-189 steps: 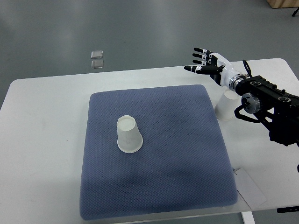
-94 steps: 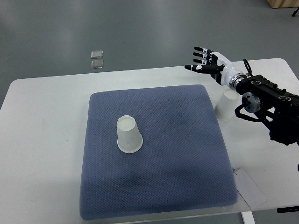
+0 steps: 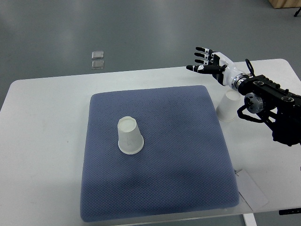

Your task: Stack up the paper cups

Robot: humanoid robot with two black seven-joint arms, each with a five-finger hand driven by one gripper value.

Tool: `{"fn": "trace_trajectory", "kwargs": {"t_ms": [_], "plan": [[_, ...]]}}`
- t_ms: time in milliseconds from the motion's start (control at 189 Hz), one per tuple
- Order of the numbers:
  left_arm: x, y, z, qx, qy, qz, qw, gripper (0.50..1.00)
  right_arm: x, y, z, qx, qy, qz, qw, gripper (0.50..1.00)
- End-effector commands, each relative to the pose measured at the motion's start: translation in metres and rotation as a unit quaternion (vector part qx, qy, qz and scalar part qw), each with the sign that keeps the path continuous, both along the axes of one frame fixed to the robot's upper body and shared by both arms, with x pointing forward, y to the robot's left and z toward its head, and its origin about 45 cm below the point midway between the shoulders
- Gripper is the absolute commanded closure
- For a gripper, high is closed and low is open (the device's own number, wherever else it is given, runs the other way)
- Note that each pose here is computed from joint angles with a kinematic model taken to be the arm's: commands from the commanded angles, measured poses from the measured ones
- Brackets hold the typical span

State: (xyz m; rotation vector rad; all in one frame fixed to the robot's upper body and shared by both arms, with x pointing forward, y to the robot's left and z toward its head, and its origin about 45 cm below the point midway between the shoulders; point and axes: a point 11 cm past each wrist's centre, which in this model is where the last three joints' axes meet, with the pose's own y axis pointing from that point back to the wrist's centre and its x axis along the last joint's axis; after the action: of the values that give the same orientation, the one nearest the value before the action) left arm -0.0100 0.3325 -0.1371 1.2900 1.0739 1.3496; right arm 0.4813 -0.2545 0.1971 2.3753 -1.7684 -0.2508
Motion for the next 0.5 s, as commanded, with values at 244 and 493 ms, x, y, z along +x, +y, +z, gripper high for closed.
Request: {"fn": "trace_trajectory", "kwargs": {"t_ms": [244, 493], "plan": [[0.0, 0.0, 0.0, 0.0, 0.0, 0.0, 1.0, 0.5, -0.003, -0.021, 0.011, -0.067, -0.021, 0.037, 0.997, 0.587], [0.0, 0.0, 0.0, 0.0, 0.0, 0.0, 1.0, 0.5, -0.017, -0.033, 0.042, -0.183, -0.075, 0.134, 0.971, 0.587]]}}
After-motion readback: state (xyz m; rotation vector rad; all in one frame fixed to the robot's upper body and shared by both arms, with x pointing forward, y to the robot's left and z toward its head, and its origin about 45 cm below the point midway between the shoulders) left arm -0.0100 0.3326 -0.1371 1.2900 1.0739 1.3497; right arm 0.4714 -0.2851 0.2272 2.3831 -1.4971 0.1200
